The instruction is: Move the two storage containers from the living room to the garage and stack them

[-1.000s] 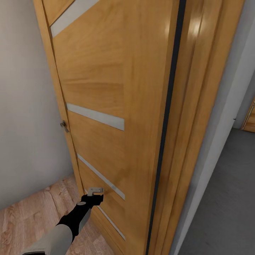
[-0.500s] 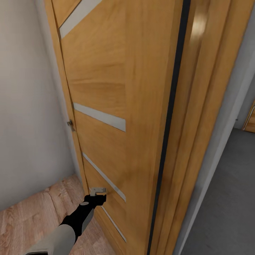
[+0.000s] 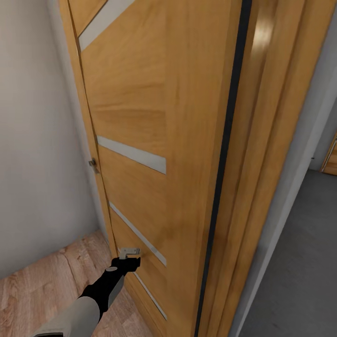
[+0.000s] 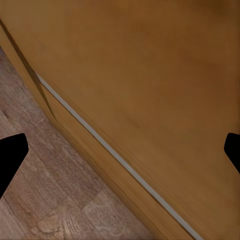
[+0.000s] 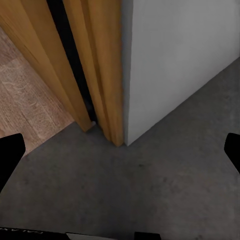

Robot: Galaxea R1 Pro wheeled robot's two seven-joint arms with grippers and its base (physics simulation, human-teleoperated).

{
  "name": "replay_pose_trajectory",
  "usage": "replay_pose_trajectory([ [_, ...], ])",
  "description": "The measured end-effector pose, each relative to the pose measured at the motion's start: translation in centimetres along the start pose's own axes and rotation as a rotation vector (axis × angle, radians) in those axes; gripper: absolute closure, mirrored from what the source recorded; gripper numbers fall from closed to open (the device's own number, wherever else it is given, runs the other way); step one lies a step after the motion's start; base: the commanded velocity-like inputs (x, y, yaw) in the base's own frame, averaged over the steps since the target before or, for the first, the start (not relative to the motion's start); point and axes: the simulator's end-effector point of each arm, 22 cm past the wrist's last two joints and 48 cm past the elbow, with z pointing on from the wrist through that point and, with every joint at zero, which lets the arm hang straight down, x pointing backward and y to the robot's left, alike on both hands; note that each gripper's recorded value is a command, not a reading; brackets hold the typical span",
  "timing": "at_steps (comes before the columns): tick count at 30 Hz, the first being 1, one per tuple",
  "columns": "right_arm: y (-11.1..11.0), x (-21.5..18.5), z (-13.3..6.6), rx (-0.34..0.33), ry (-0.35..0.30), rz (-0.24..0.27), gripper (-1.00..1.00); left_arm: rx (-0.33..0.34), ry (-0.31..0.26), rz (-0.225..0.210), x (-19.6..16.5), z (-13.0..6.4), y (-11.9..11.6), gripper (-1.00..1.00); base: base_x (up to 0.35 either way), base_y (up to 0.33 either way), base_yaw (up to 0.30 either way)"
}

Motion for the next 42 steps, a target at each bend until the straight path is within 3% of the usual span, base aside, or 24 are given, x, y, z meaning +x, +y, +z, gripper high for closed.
replay_pose_trajectory([
  [12, 0.2, 0.0, 0.0, -0.010, 0.001, -0.002, -1.00, -0.017, 0.010, 0.005, 0.8, -0.1, 1.3, -1.00, 0.076, 0.000, 0.000],
  [42, 0.3, 0.0, 0.0, -0.013, 0.001, -0.004, -1.00, -0.016, 0.013, 0.004, 1.1, -0.1, 1.2, -1.00, 0.003, 0.000, 0.000],
])
